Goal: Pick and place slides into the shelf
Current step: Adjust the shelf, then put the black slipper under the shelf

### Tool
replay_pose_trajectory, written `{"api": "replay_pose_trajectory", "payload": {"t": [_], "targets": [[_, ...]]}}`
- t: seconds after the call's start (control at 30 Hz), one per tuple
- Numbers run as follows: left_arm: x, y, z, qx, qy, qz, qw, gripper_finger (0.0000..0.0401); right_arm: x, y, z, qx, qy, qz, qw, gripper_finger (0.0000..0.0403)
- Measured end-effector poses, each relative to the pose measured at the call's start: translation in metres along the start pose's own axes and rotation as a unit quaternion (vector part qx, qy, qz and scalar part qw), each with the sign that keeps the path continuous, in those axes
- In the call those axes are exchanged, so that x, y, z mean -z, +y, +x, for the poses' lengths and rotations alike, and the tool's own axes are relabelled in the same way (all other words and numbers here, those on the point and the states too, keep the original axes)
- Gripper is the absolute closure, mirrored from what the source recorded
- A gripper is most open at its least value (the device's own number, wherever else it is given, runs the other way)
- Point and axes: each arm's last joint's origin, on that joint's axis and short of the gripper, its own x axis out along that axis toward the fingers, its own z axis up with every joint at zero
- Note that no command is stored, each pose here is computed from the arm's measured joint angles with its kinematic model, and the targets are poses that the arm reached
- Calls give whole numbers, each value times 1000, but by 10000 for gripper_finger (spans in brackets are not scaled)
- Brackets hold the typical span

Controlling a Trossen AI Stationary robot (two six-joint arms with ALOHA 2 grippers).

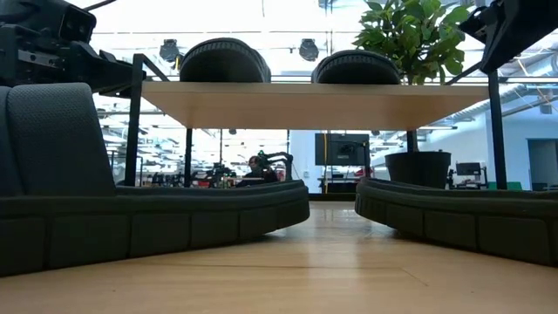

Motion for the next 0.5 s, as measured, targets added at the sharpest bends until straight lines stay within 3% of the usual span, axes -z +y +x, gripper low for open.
{"api": "replay_pose_trajectory", "payload": {"t": [0.2, 0.5], "targets": [[0, 0, 0, 0, 0, 13, 1000, 396, -11, 4, -16, -60, -29, -37, 997, 403], [0, 1, 0, -18, 4, 33, 999, 396, -20, -17, -64, -69, -138, -78, 985, 403]]}}
